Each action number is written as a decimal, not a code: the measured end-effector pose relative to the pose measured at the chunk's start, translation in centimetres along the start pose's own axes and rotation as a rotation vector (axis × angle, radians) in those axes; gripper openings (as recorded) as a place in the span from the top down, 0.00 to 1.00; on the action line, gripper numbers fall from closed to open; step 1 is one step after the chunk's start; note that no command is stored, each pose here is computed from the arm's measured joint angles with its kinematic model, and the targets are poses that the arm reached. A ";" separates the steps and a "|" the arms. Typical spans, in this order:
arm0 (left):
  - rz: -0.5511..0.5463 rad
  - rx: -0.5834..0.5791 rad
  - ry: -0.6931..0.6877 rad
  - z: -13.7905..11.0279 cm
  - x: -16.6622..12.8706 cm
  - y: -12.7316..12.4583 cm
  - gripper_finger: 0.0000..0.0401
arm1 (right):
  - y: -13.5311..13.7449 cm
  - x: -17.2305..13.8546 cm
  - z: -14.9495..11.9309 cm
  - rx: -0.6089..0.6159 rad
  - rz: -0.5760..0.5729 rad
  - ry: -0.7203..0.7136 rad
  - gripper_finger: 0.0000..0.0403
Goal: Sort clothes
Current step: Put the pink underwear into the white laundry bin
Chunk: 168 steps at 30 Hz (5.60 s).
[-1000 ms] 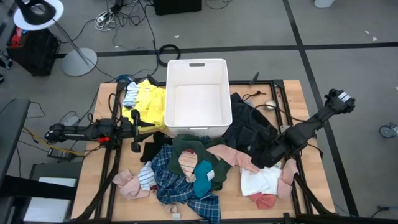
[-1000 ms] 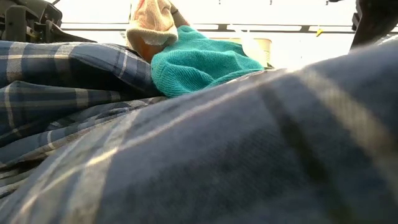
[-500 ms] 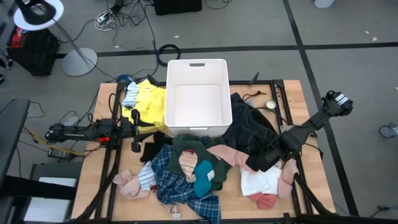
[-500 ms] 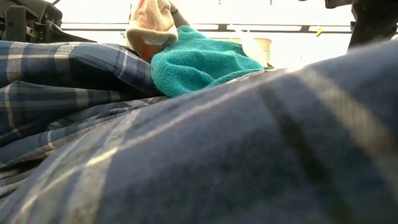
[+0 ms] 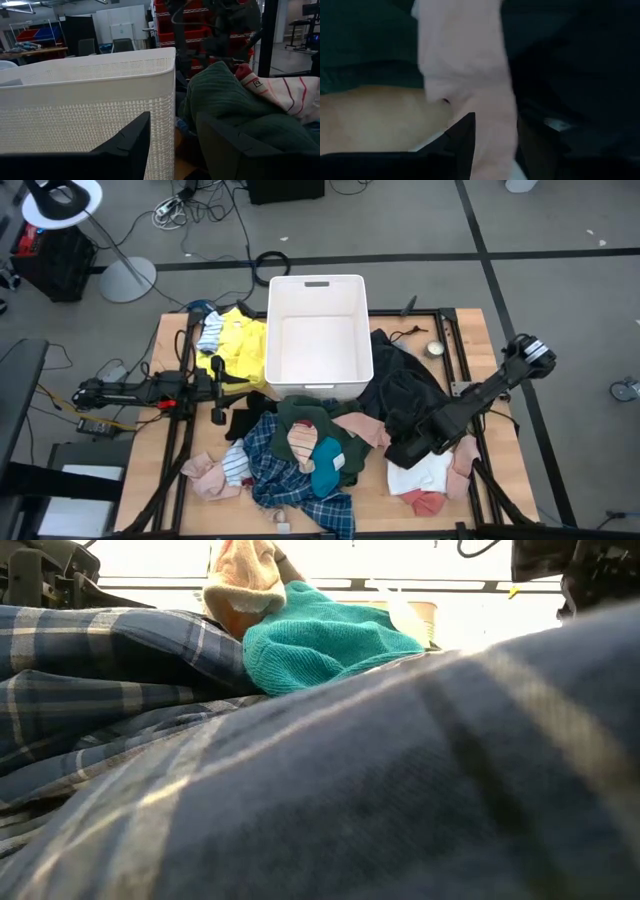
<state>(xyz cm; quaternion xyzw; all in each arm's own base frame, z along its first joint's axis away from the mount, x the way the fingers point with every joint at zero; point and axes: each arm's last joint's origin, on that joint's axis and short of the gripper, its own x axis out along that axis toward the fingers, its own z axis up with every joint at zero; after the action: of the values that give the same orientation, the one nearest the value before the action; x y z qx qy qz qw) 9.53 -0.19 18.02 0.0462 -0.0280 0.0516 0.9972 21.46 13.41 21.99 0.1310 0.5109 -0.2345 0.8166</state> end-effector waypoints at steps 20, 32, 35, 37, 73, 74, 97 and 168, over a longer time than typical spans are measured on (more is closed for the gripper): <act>-0.001 0.000 0.000 0.0 0.0 0.0 0.59 | 2.6 6.6 2.8 -0.157 -0.015 -0.091 0.79; 0.000 0.000 0.000 0.0 0.0 0.0 0.59 | 2.3 0.4 6.3 -0.137 0.053 -0.209 0.99; 0.000 0.000 0.000 0.0 0.0 0.0 0.59 | 2.5 -1.8 7.8 -0.177 0.055 -0.286 0.99; 0.000 0.000 0.000 0.0 0.0 0.0 0.59 | 2.6 -3.1 9.1 -0.199 0.051 -0.341 0.99; 0.000 0.000 0.000 0.0 0.0 0.0 0.59 | 1.3 -7.8 14.9 -0.222 0.145 -0.456 0.95; 0.000 0.000 0.000 0.0 0.0 0.0 0.59 | 1.3 -7.8 14.9 -0.222 0.145 -0.456 0.95; 0.000 0.000 0.000 0.0 0.0 0.0 0.59 | 1.3 -7.8 14.9 -0.221 0.145 -0.456 0.93; 0.000 0.000 0.000 0.0 0.0 0.0 0.59 | -4.1 -9.2 24.5 -0.245 -0.066 -1.041 1.00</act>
<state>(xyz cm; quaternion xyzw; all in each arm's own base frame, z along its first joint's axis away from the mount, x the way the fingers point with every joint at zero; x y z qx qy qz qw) 9.53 -0.19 18.02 0.0462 -0.0280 0.0515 0.9972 34.91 1.09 41.27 -0.1148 0.0658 -0.2325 0.9635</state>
